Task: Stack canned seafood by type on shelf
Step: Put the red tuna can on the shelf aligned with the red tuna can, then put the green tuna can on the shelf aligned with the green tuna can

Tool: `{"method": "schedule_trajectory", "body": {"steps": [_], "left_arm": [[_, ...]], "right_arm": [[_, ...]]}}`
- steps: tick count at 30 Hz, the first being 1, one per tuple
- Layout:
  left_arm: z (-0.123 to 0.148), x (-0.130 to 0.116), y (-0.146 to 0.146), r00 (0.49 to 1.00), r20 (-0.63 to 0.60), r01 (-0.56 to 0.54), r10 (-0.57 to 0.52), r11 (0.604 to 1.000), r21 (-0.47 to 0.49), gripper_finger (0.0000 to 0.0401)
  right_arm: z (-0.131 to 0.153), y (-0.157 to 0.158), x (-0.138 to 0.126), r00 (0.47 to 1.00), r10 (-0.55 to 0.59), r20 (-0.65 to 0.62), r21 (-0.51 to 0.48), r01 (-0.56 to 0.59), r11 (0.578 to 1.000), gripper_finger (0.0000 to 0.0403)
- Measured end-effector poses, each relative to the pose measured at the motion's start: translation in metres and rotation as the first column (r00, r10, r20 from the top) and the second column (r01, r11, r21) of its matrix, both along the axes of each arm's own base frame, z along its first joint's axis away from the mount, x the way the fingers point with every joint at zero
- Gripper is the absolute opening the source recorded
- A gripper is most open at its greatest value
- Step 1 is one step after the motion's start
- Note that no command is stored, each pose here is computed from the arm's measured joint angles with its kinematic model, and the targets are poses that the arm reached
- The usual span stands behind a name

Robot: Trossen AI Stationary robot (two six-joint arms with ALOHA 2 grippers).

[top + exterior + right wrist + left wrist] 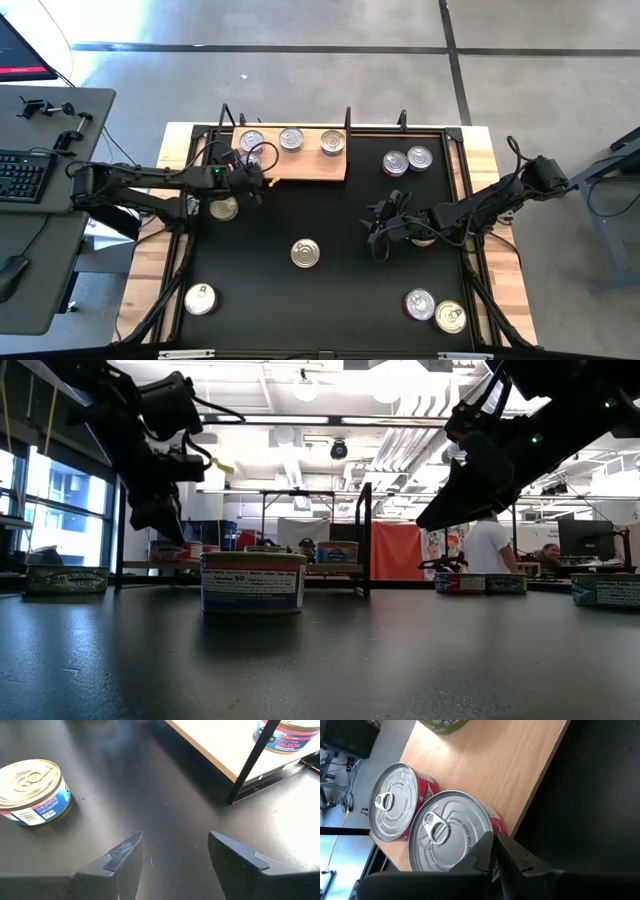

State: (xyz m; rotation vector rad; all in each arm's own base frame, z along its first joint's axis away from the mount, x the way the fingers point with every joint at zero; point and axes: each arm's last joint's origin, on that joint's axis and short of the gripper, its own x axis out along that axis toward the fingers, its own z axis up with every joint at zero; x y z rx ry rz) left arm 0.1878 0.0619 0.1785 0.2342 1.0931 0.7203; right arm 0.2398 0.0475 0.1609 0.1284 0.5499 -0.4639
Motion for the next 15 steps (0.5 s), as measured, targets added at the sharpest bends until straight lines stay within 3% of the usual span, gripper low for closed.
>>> {"method": "schedule_trajectory", "body": {"steps": [8, 15], "left_arm": [[0.008, -0.003, -0.001, 0.999, 0.052, -0.015, 0.015, 1.000, 0.003, 0.0096], [0.029, -0.011, -0.016, 0.969, 0.247, 0.003, 0.008, 0.999, -0.044, 0.0126]], "right_arm": [[0.000, 0.000, 0.000, 1.000, -0.001, 0.004, 0.003, 0.001, 1.000, 0.0213], [0.004, 0.000, 0.002, 0.995, -0.067, 0.078, 0.042, 0.064, 0.997, 0.0213]]}}
